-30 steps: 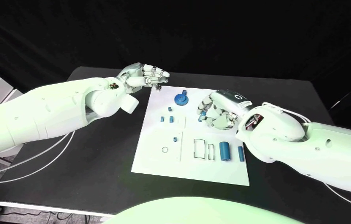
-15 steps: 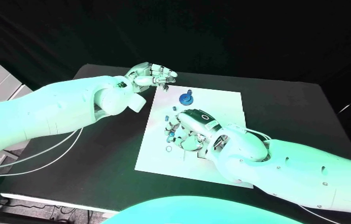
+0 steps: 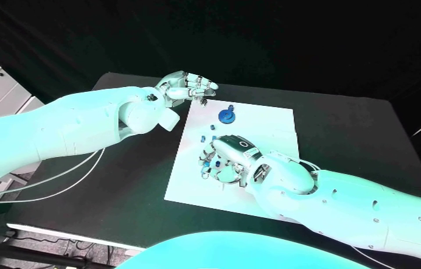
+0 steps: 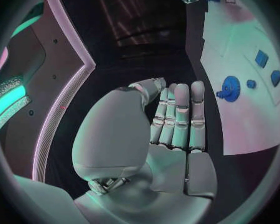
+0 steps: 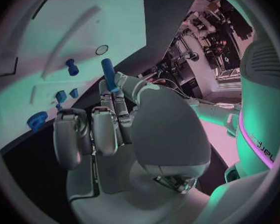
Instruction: Assemble the parts on the task board
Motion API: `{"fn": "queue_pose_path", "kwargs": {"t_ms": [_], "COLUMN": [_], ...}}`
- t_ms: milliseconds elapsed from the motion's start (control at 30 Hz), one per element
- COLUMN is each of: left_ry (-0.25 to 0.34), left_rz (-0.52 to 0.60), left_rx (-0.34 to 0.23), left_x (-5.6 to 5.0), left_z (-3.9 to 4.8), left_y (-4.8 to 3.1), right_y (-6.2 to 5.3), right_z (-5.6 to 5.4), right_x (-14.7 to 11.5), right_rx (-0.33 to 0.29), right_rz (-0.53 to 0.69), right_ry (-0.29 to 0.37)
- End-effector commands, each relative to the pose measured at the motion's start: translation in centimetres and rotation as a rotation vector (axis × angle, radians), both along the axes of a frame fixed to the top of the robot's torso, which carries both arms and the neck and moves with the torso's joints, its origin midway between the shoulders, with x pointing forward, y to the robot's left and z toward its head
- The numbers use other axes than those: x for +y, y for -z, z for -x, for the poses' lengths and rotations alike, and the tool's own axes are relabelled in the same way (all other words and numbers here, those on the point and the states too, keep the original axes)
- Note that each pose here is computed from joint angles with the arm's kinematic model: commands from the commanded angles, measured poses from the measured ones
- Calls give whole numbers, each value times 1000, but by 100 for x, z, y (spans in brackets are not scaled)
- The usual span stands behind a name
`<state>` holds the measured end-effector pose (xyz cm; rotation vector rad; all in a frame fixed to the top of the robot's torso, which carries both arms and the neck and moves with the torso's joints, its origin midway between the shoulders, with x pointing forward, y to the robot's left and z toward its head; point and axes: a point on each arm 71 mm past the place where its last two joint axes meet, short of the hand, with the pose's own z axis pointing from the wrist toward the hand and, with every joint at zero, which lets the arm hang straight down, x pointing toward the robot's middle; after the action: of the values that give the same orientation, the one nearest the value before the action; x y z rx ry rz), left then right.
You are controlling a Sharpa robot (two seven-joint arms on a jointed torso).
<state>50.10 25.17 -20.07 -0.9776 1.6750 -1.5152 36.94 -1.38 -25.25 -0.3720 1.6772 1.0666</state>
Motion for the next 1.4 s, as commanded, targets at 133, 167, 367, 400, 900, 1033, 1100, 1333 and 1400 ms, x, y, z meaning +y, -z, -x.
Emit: {"fn": "queue_pose_path", "kwargs": {"t_ms": [133,167,367,400,900,1033,1100,1333,1400], "left_ry": [13,13,15,16,18,17,17,15,14], "left_rz": [15,16,15,15,15,14,14,12,12], "left_rx": [0,0,3,3,5,5,6,6,6], "left_x": [-23,-24,-26,-25,-26,-24,-22,-12,-9], "left_z": [2,2,1,1,0,-1,0,0,0], "left_y": [-8,-8,-6,-5,-3,-3,-3,-3,-3], "right_y": [58,64,118,123,182,193,200,205,202], "right_z": [27,25,4,3,-3,12,15,17,16], "right_x": [32,33,32,32,54,61,54,5,-11], "right_rx": [10,11,17,17,-5,-11,-12,-15,-18], "right_rz": [38,41,67,70,118,131,139,145,142], "right_ry": [-37,-37,-32,-32,-6,-11,-12,-7,-4]}}
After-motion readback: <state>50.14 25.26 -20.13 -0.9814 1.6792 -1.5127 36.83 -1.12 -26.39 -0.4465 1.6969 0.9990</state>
